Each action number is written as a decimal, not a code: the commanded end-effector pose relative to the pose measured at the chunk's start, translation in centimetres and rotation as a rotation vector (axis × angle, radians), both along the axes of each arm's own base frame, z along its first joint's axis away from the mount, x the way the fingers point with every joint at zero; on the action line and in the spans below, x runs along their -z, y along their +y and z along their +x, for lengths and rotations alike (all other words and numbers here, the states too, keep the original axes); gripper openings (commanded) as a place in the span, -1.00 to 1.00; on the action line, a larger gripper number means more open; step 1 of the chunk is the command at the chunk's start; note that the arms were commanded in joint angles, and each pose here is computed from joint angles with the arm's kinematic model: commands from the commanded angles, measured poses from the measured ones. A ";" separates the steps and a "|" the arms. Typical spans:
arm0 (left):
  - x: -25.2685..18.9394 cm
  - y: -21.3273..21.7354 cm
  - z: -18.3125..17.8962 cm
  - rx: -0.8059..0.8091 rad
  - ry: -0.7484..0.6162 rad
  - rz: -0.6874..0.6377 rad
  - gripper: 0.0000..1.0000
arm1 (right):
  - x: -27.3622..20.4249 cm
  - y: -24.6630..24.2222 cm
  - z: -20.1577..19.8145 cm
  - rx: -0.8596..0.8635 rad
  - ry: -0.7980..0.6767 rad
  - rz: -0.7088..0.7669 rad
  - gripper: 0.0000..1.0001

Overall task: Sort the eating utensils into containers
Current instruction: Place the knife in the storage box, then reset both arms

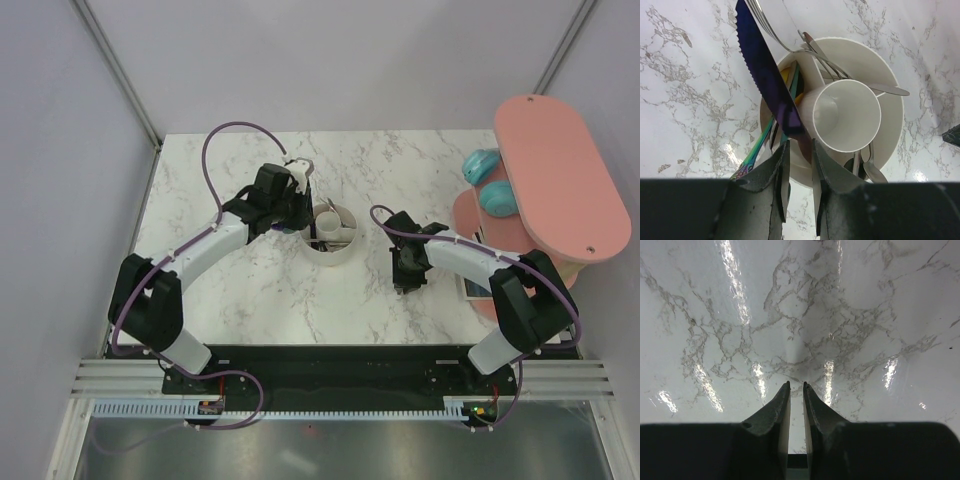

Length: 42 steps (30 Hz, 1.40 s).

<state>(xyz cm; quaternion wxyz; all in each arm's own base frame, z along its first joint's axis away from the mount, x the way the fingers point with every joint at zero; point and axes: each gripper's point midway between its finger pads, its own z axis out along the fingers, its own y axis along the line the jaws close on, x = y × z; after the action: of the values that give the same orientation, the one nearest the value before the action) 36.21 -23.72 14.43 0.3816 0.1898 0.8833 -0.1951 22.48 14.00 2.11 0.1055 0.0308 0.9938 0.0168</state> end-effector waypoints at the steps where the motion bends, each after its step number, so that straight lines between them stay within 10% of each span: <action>1: -2.2 0.1 0.5 0.026 -0.085 -0.012 -0.41 | -0.5 0.7 1.2 0.009 -0.031 0.027 -0.54; 28: -16.2 0.9 2.7 -0.135 -0.264 -0.162 -0.14 | -0.7 1.2 2.0 -0.011 -0.048 0.056 -0.30; 42: -10.4 8.4 -0.8 -0.413 -0.103 -0.126 -0.04 | -2.2 1.4 3.5 -0.010 -0.118 0.089 0.00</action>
<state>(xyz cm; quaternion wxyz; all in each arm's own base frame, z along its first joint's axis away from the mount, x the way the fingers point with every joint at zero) 37.05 -16.83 25.85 0.4835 0.0298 0.8587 -0.1669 23.57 14.35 1.85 0.1112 0.0285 0.9928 0.0345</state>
